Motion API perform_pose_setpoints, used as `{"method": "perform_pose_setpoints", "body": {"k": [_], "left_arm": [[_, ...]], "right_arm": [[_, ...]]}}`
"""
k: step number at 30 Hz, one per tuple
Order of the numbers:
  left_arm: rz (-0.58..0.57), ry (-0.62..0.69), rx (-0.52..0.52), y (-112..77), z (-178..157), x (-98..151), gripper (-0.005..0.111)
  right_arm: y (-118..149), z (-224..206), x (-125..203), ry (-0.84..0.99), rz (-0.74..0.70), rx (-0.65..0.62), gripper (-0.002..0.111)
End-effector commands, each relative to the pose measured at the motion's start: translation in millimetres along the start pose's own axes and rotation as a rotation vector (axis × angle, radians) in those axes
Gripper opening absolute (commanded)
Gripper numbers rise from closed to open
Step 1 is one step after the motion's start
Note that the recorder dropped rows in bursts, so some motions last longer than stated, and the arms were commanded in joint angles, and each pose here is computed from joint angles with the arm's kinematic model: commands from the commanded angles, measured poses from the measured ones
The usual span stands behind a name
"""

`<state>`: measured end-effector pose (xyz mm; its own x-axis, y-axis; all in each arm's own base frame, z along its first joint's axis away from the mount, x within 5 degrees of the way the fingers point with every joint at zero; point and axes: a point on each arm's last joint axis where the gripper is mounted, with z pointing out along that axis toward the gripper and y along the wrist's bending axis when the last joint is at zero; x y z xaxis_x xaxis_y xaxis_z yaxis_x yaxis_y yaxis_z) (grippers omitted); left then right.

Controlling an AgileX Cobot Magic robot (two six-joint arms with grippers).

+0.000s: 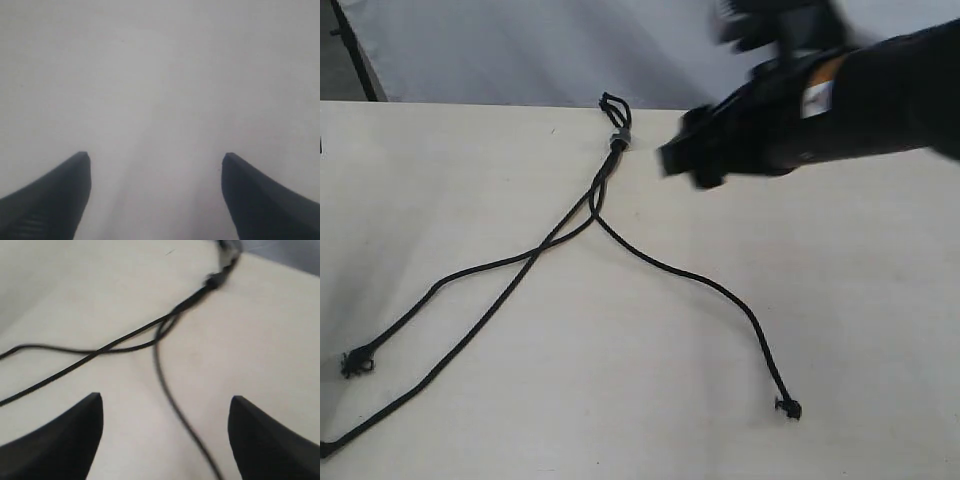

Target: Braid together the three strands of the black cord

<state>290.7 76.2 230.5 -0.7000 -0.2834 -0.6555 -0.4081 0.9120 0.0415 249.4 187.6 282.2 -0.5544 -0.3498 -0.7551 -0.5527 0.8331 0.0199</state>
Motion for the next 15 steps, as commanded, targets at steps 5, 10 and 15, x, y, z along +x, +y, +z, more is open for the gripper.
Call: {"method": "perform_pose_setpoints", "body": {"k": [5, 10, 15], "left_arm": [[-0.010, 0.022, 0.032, -3.6, 33.2, 6.5, 0.069], [-0.008, -0.010, 0.067, -7.7, 39.8, 5.1, 0.069], [-0.008, -0.010, 0.067, -7.7, 39.8, 5.1, 0.069]], "right_arm": [[121.6, 110.3, 3.4, 0.338, -0.208, -0.150, 0.067], [165.6, 154.8, -1.2, 0.462, -0.266, -0.152, 0.067], [182.8, 185.7, -2.9, 0.488, -0.214, -0.186, 0.067]]}}
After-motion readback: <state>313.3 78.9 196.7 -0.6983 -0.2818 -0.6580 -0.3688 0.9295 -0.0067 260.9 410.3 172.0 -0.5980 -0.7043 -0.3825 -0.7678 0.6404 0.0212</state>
